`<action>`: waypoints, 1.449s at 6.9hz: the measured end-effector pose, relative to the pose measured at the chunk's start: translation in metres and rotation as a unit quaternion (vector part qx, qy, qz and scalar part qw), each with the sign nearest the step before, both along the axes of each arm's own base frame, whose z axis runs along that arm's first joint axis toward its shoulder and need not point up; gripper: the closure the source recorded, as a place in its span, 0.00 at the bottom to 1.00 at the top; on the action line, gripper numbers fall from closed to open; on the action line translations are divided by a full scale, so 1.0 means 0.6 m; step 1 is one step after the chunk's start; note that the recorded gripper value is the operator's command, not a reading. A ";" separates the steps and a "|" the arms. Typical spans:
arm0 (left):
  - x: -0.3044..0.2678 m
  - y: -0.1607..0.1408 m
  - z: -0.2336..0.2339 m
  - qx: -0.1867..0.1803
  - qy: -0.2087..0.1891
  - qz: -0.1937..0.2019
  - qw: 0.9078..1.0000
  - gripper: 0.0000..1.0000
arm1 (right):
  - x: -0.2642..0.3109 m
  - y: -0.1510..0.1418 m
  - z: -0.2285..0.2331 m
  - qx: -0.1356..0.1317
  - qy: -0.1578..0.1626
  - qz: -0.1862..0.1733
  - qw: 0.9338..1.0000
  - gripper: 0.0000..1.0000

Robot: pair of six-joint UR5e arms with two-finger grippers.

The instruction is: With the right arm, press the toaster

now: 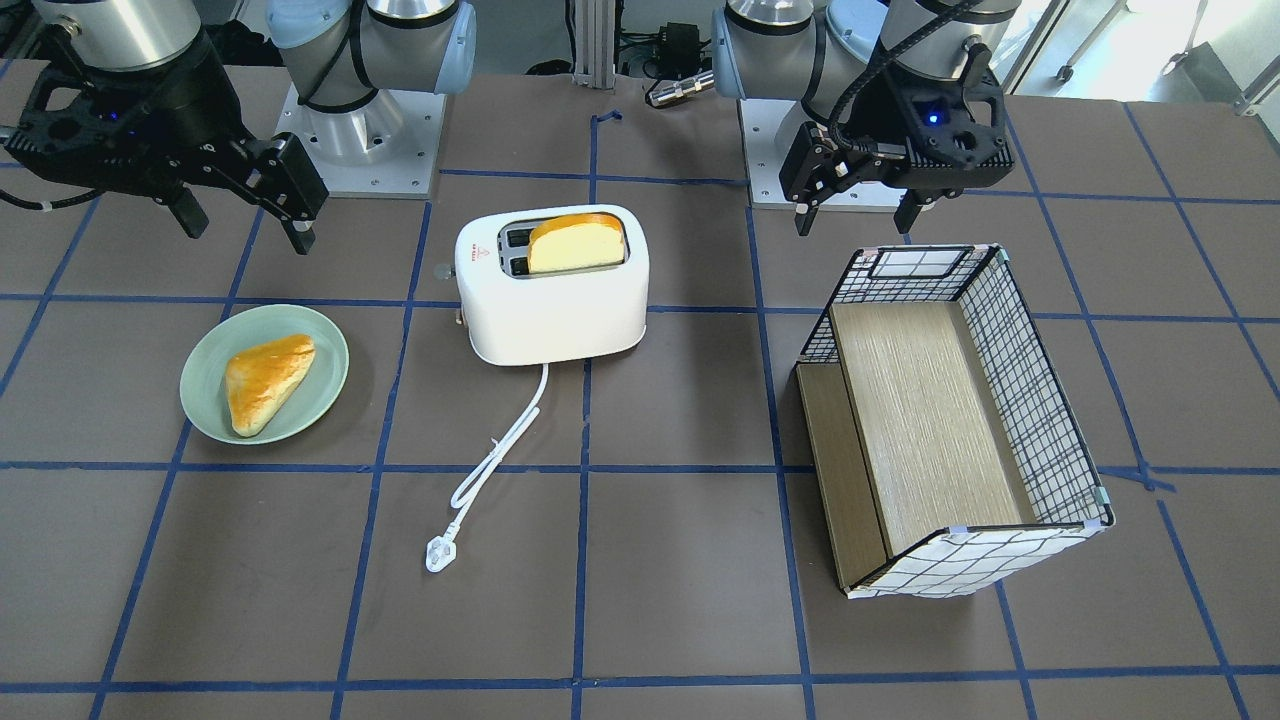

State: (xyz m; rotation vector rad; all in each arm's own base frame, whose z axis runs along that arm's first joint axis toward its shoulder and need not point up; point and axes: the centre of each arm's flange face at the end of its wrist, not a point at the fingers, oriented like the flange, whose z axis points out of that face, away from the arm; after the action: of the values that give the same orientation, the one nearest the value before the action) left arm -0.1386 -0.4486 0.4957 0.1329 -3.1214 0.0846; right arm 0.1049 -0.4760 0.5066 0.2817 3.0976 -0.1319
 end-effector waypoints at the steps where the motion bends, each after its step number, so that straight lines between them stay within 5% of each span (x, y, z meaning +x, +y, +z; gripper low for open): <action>1: 0.000 0.000 0.000 0.000 0.000 0.000 1.000 0.00 | 0.005 -0.001 -0.004 0.001 -0.018 0.004 1.000 0.12; 4: 0.000 0.000 0.001 0.000 0.001 0.000 1.000 0.00 | 0.001 -0.005 -0.024 0.014 -0.073 0.027 0.997 0.27; 7: 0.000 0.000 0.000 0.000 0.000 0.000 1.000 0.00 | -0.043 -0.004 -0.088 0.040 -0.173 -0.001 0.984 0.58; 8: 0.000 0.000 0.000 0.000 0.000 0.000 1.000 0.00 | -0.055 0.001 -0.117 0.049 -0.206 -0.009 0.977 0.88; 9: 0.000 0.000 -0.001 0.000 0.000 0.000 1.000 0.00 | -0.064 0.008 -0.149 0.059 -0.233 -0.013 0.971 1.00; 10: 0.000 0.000 0.000 0.000 0.000 0.000 1.000 0.00 | -0.065 0.016 -0.174 0.068 -0.250 -0.014 0.966 1.00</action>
State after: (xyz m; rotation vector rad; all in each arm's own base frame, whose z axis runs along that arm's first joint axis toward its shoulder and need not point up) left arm -0.1386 -0.4486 0.4955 0.1329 -3.1213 0.0838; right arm 0.0659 -0.4665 0.4021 0.3067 2.6027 0.1347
